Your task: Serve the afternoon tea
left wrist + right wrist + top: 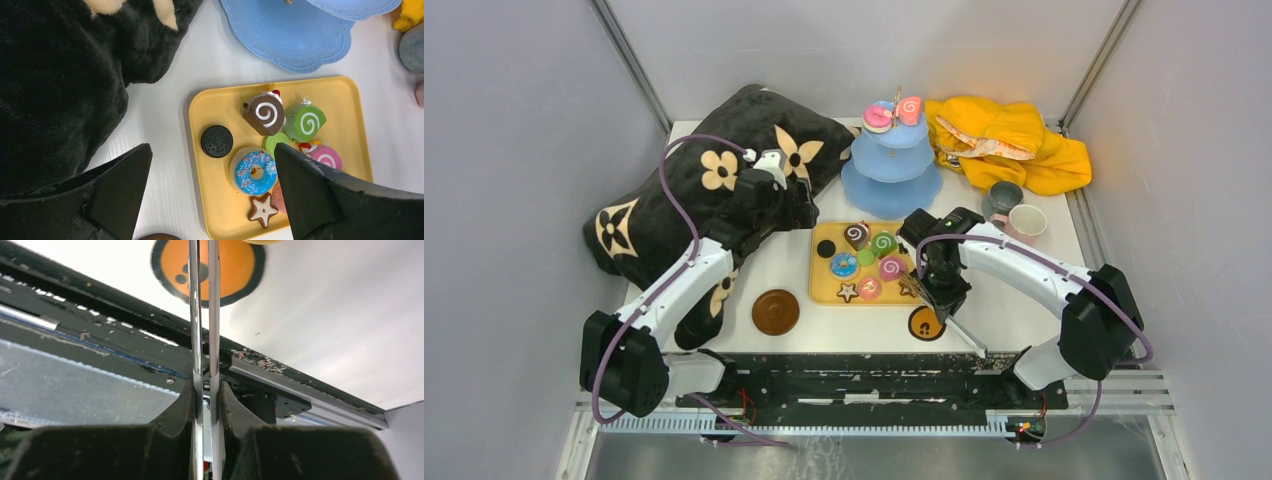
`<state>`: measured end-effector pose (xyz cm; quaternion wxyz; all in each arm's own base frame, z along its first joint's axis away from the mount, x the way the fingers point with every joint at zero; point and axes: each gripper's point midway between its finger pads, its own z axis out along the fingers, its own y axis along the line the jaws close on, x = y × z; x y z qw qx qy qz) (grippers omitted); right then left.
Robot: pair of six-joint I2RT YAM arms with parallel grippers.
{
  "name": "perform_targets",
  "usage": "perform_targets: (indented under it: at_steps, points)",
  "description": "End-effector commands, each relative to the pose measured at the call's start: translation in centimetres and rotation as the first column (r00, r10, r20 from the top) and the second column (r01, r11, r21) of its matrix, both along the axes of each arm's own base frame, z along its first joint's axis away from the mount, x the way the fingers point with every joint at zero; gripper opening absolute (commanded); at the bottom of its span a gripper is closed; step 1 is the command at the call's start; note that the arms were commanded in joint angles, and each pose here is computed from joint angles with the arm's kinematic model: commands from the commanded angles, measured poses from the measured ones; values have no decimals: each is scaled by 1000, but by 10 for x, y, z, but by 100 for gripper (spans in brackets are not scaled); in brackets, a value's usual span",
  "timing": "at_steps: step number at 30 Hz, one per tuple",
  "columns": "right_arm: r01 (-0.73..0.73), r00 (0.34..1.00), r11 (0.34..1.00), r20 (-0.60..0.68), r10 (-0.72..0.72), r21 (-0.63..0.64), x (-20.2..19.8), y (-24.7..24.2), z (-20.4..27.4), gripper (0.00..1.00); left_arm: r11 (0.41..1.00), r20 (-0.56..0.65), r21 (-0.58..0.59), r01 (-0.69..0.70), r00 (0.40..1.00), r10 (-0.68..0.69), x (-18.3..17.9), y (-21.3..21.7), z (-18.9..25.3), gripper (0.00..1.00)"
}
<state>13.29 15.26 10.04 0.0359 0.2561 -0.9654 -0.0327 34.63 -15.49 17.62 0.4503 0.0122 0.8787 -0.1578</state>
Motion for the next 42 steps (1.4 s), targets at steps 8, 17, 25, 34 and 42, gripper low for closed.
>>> perform_targets:
  at_steps: [8,17,25,34,42]
  points:
    - [121,974,992,195,-113,-29,37,-15,31,1,999,46,-36,-24,999,25,8,-1,13,99]
    - [239,961,971,151,-233,-24,3,-30,24,1,998,39,-62,-13,999,16,8,-6,12,99]
    - [283,956,958,91,-278,-50,-17,-37,9,1,998,39,-63,-10,999,12,7,-6,12,99]
    - [218,976,976,20,-218,11,-11,-11,1,1,998,44,-64,-10,999,12,8,-6,16,99]
    - [197,978,972,44,-204,128,15,21,-4,1,998,43,-70,-6,999,9,8,-8,17,99]
